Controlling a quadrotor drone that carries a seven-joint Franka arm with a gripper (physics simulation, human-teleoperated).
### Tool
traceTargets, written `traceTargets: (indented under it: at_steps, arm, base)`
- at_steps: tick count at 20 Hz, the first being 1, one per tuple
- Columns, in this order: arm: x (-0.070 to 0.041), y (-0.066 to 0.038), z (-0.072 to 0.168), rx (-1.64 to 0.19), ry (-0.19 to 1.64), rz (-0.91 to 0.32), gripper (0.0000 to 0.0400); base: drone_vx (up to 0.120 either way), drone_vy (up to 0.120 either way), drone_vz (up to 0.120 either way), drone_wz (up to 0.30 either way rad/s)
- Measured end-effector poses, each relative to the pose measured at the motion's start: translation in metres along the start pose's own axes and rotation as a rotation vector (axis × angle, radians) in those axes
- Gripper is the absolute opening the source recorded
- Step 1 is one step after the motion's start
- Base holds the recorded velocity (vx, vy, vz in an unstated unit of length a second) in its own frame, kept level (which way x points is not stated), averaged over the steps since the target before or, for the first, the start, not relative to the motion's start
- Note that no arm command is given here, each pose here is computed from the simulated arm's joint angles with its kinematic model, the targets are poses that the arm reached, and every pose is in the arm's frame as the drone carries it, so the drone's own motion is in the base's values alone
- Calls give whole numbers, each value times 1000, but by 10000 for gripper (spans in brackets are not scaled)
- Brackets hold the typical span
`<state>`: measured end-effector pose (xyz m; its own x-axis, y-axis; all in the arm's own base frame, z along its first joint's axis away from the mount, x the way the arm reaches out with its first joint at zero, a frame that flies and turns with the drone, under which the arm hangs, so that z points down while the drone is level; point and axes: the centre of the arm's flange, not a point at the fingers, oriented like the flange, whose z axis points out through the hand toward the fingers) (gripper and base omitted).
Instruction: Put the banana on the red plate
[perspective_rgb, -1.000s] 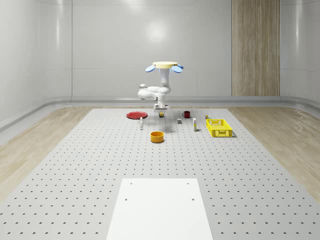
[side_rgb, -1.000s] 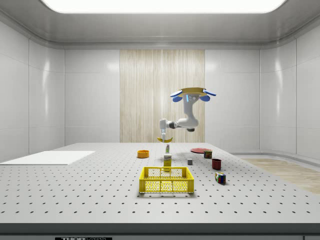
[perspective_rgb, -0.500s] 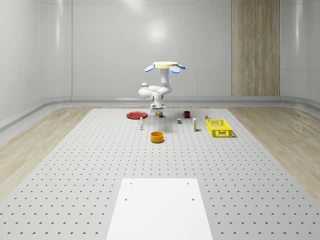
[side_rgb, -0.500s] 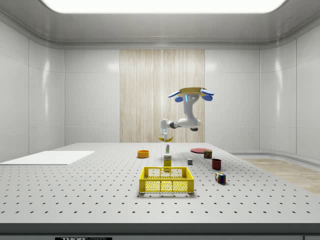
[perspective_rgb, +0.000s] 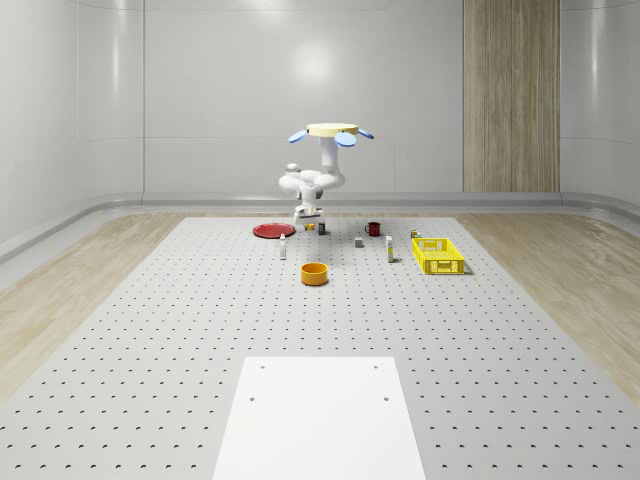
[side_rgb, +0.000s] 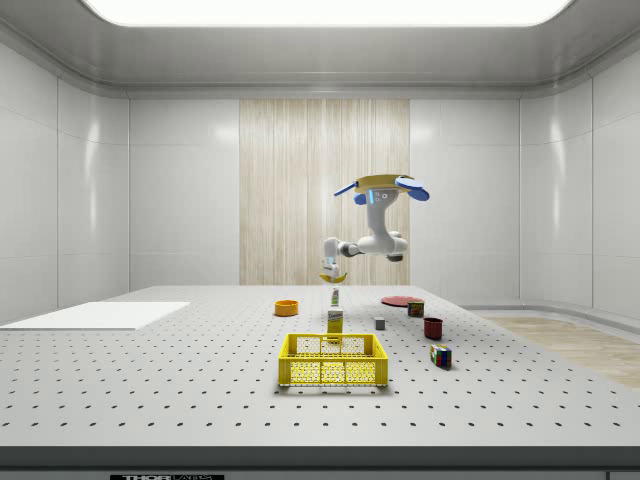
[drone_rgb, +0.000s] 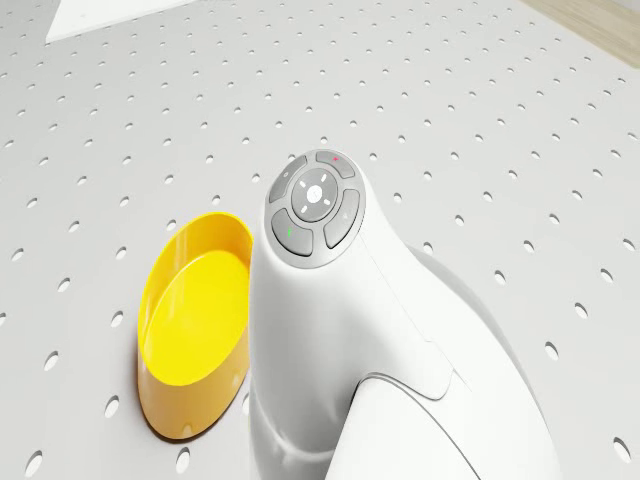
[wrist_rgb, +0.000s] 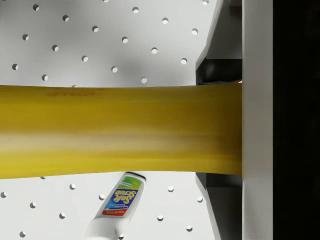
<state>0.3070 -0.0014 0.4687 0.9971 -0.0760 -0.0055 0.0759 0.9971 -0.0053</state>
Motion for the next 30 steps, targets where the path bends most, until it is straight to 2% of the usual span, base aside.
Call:
traceTargets:
  at_steps: [30]
  arm:
    - [0, 0, 0, 2, 4, -901, 192]
  base:
    - [0, 0, 0, -300]
